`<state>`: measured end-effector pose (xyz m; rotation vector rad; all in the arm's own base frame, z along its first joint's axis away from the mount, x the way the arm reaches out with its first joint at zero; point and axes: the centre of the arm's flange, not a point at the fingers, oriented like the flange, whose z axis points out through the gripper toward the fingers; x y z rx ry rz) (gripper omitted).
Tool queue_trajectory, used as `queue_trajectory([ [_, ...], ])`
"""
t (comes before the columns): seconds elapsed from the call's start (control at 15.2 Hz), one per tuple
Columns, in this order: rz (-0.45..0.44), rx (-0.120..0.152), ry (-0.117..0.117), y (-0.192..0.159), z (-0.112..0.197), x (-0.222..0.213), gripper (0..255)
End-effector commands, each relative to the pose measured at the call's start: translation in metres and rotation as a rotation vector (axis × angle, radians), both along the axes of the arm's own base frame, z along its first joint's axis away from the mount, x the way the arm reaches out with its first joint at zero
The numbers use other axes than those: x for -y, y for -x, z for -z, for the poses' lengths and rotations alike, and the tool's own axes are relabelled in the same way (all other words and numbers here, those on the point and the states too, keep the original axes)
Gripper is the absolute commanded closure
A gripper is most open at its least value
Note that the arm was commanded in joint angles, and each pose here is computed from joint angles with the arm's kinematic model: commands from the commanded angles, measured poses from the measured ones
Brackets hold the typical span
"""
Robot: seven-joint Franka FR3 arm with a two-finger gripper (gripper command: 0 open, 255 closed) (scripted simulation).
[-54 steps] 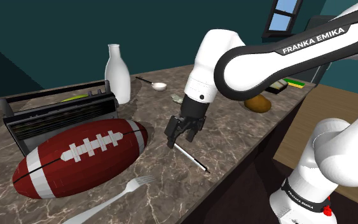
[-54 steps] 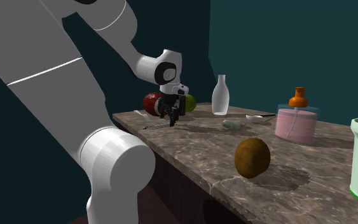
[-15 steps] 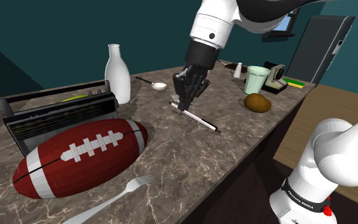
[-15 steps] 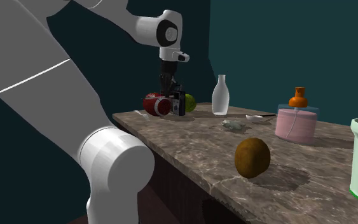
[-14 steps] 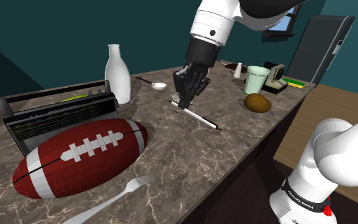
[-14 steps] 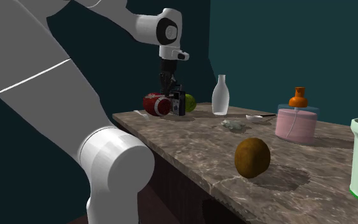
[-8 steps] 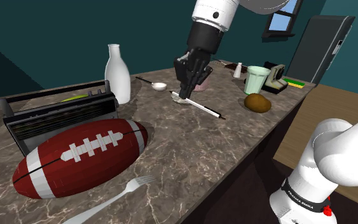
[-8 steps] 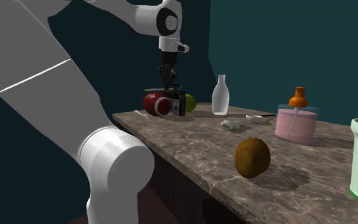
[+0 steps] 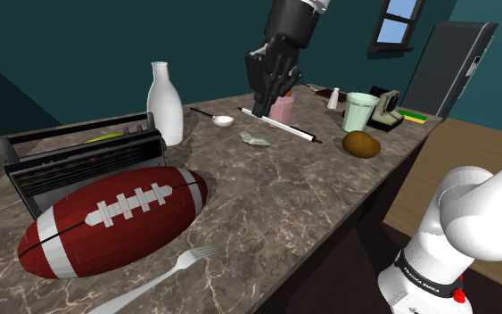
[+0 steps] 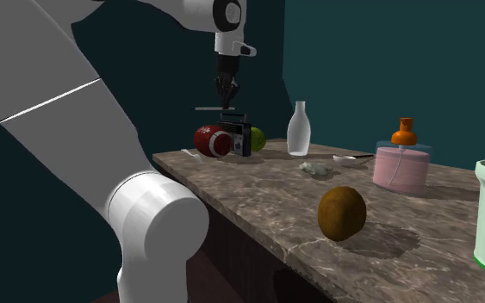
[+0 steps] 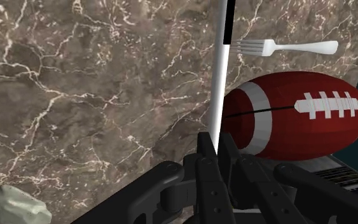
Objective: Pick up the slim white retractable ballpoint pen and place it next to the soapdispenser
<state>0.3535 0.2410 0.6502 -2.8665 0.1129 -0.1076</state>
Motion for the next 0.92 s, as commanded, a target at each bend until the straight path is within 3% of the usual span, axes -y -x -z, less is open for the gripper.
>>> queue_trajectory([
  [0.0, 0.000, 0.000, 0.000, 0.000, -0.010, 0.000, 255],
  [0.53, 0.000, 0.000, 0.000, 0.000, -0.052, 0.000, 255],
  [0.86, 0.000, 0.000, 0.000, -0.022, -0.052, 0.063, 255],
])
